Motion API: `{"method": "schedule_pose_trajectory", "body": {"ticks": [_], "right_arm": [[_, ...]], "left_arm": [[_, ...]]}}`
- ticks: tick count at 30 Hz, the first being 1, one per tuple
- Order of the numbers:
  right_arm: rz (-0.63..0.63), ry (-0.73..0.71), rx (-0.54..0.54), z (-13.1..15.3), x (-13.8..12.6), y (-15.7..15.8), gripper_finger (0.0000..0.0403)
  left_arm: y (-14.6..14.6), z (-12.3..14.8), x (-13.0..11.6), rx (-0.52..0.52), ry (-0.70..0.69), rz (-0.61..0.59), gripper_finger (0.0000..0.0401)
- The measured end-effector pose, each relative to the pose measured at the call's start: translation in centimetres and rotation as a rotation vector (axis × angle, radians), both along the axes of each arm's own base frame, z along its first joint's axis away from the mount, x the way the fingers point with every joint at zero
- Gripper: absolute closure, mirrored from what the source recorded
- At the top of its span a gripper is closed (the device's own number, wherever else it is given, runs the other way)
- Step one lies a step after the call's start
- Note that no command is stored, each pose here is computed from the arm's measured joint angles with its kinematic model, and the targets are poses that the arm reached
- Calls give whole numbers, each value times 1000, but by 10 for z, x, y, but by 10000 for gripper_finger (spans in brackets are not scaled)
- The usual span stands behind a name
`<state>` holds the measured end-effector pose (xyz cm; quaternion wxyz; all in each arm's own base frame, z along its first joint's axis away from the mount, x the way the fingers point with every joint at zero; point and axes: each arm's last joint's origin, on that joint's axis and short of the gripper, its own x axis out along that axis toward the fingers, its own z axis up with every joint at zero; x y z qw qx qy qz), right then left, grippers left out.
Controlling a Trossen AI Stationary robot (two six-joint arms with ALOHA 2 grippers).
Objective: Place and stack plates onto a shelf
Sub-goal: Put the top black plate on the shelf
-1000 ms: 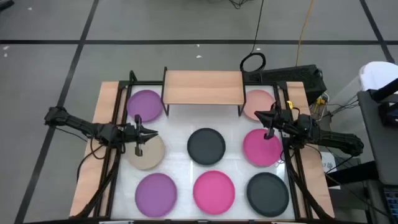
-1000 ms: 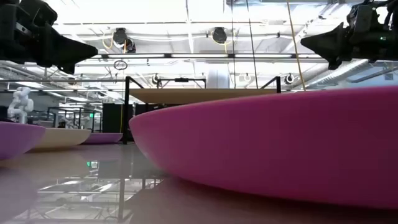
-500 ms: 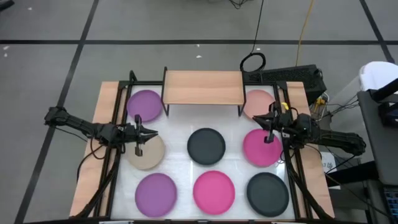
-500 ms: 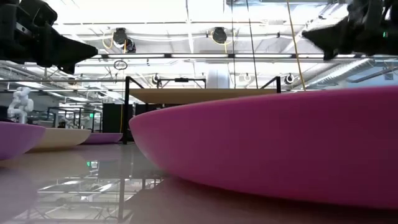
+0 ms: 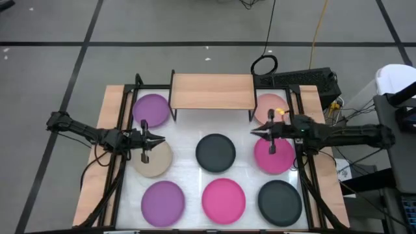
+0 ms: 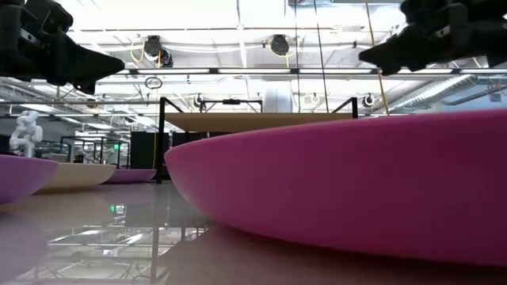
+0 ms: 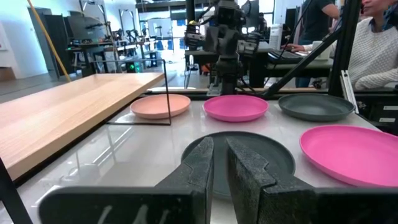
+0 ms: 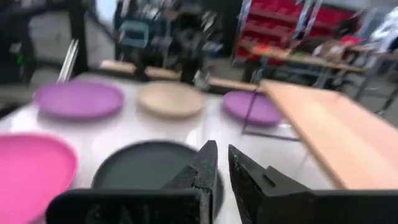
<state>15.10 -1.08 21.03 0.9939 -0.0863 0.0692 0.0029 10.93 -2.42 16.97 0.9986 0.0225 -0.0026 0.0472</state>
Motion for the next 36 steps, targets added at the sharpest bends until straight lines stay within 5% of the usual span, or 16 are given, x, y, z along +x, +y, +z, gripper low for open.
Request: {"method": "schedule_pose_trajectory", "body": {"ticks": [11,17,36], "right_arm": [[237,177,-135,1,54,40,301],[221,220,-199,0,75,66,255],[246,628,-245,-84,123,84,213]], "left_arm": [[0,0,0,0,0,0,355],[0,0,0,0,0,0,355],[0,0,0,0,0,1,355]]}}
